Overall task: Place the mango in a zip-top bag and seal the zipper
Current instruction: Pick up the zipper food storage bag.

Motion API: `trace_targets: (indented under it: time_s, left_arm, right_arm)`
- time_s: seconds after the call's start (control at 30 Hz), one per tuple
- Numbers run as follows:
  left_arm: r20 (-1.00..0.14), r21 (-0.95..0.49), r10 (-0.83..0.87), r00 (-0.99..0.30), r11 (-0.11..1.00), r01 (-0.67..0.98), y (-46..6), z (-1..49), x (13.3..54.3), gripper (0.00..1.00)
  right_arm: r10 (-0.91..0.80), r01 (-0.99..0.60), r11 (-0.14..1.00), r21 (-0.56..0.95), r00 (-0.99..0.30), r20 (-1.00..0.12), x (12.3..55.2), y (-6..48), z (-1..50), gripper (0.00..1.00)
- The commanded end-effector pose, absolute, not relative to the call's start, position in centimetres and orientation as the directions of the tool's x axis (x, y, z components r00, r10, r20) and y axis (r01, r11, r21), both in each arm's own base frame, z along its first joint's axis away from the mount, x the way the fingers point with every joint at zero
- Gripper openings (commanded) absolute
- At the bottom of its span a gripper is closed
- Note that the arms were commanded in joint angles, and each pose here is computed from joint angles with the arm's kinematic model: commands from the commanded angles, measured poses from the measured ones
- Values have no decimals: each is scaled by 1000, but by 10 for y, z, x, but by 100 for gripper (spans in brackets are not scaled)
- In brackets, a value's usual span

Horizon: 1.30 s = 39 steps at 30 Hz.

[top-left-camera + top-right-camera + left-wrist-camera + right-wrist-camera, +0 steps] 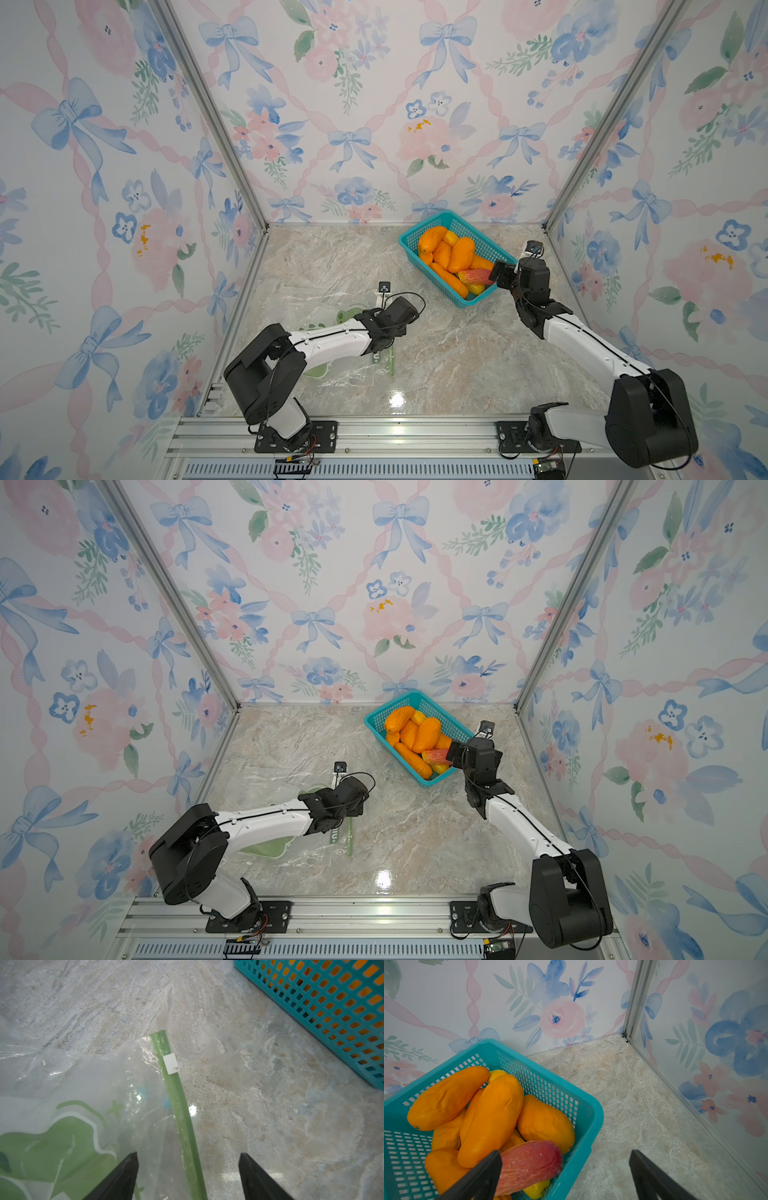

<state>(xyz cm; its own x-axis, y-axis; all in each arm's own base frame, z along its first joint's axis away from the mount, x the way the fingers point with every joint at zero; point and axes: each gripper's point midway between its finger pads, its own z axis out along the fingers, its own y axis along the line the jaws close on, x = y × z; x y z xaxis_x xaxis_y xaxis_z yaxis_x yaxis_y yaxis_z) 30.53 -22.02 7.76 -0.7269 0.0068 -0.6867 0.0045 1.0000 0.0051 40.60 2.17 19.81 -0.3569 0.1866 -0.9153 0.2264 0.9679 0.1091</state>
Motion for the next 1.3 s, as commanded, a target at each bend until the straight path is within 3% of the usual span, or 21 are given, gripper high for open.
trace_targets:
  time_s: [0.0,0.3,0.5,0.77,1.0,1.27]
  left_arm:
    - [-642,94,44,-765,995,-21,-206,65,296,78]
    - [-613,149,78,-786,989,-17,-205,53,298,80]
    - [-629,152,76,-774,988,-26,-203,62,302,43]
    - [-684,131,56,-727,990,-48,-198,93,320,1]
    - [-759,150,128,-638,988,19,-201,158,360,0]
    - [-831,88,156,-535,985,150,-209,223,411,0]
  right_arm:
    - [198,208,969,131,-343,-918,413,30,207,99]
    - [194,189,973,133,-350,-916,419,39,206,99]
    - [190,184,974,131,-355,-915,421,42,207,99]
    - [189,161,977,138,-373,-908,425,53,207,99]
    - [233,66,971,229,-477,-848,428,95,207,99]
    - [234,-163,892,421,-630,-740,429,197,212,99]
